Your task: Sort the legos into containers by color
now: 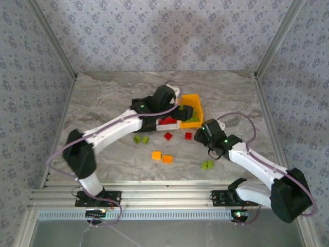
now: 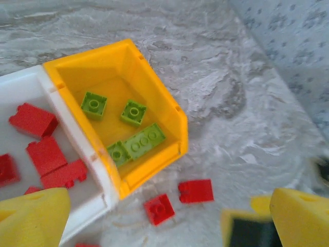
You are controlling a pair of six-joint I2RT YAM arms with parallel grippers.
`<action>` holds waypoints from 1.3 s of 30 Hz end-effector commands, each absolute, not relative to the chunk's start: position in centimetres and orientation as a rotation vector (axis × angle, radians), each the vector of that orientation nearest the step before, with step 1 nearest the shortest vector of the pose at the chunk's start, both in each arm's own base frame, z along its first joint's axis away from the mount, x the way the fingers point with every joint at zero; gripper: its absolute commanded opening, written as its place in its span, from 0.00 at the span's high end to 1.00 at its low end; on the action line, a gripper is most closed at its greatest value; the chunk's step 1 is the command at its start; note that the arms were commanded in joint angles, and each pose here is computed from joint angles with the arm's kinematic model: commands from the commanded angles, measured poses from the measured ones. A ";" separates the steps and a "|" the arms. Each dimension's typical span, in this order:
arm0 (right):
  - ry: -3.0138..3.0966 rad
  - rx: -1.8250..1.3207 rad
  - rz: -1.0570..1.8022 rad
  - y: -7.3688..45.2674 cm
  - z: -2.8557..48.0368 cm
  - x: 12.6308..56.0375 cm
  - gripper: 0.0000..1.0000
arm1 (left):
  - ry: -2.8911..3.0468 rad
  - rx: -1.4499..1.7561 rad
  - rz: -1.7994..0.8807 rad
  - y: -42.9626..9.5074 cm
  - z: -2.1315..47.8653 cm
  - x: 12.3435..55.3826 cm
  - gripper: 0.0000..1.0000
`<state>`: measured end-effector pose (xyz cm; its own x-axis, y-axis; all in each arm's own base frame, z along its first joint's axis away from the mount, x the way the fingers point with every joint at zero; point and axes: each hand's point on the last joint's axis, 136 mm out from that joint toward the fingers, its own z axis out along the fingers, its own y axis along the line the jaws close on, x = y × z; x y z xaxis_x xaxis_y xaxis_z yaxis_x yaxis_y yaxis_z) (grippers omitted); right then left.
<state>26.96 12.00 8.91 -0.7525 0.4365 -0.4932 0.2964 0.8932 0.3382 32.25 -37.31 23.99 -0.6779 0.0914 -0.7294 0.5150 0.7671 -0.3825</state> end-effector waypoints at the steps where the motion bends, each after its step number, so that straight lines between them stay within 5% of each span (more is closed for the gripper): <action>1: 2.454 0.525 0.386 13.2 9.6 29.4 0.25 | 2.170 0.388 -0.848 -35.2 25.2 29.9 0.00; 15: 2.630 0.540 0.221 12.7 3.8 31.7 0.31 | 2.256 0.138 -0.625 -21.0 17.9 22.4 0.00; 23: 2.669 0.533 0.206 12.4 2.7 30.6 0.54 | 2.256 0.005 -0.486 -16.3 15.4 21.5 0.00; 27: 2.645 0.486 0.225 12.6 4.4 29.9 0.64 | 2.258 -0.013 -0.464 -15.4 14.4 21.2 0.00; 32: 2.543 0.330 0.319 15.2 10.2 29.4 0.65 | 2.269 -0.019 -0.429 -14.6 13.4 20.9 0.00; 39: 2.465 -0.020 0.462 25.6 16.6 31.4 0.62 | 2.284 -0.030 -0.429 -14.2 12.4 20.5 0.00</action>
